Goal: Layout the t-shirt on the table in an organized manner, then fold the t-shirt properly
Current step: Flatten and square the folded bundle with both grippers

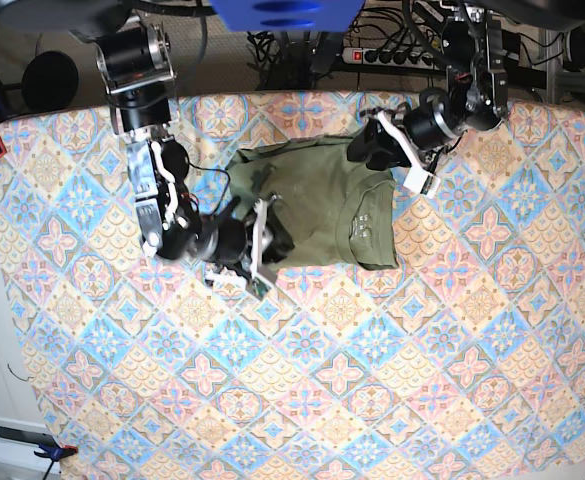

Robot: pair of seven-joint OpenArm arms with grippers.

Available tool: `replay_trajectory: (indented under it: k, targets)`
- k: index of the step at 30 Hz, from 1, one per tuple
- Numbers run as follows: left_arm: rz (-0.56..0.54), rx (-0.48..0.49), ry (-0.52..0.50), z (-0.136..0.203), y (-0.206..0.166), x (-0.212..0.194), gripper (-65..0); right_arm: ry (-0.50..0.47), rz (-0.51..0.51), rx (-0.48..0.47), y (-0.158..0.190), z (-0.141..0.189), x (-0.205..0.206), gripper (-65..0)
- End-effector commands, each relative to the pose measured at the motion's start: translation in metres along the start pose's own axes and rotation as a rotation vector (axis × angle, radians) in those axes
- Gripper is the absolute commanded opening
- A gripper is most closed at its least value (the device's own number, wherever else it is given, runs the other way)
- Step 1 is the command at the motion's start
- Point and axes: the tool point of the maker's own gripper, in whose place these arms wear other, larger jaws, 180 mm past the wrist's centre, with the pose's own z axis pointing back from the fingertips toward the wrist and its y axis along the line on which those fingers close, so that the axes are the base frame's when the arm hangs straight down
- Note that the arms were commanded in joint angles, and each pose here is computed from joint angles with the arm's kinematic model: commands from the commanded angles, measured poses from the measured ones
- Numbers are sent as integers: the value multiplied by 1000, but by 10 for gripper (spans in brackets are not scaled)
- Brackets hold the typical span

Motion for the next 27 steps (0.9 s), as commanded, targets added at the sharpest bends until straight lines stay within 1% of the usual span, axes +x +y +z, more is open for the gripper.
replay_trajectory:
  k: [1, 3, 5, 8, 10, 12, 14, 17, 21, 24, 27]
  targets:
    - [-30, -21, -60, 5, -11, 17, -403, -86, 17, -22, -14, 6, 34, -589]
    - [-47, -36, -78, 8, -19, 23, -412, -75, -4, -11, -19, -2, 37, -608]
    - [-24, -66, -102, 6, -27, 26, -462, -72, -21, -2, -24, -8, 43, -605]
    - [-2, -80, -114, 3, -32, 26, -571, -89, -43, 4, -32, -14, 51, -606]
    - [20, -83, -111, -1, -31, 23, -650, -63, -57, -11, -44, -20, 47, -606]
    - [38, -79, -99, -5, -28, 19, -650, -11, -56, -32, -53, -30, 40, -606]
    - [69, -53, -72, -8, -20, 9, -650, 47, -45, -43, -53, -46, 34, -606]
    - [109, -22, -19, -16, -10, -8, -650, 109, -26, -57, -53, -61, 18, -606]
    - [121, 6, 55, -30, -2, -24, -650, 186, 2, -84, -59, -65, -3, -606]
    - [132, 38, 85, -33, 10, -33, -650, 216, 42, -77, -54, -67, -6, -607]
    - [108, 67, 99, -35, 19, -31, -650, 264, 89, -57, -44, -72, -16, -608]
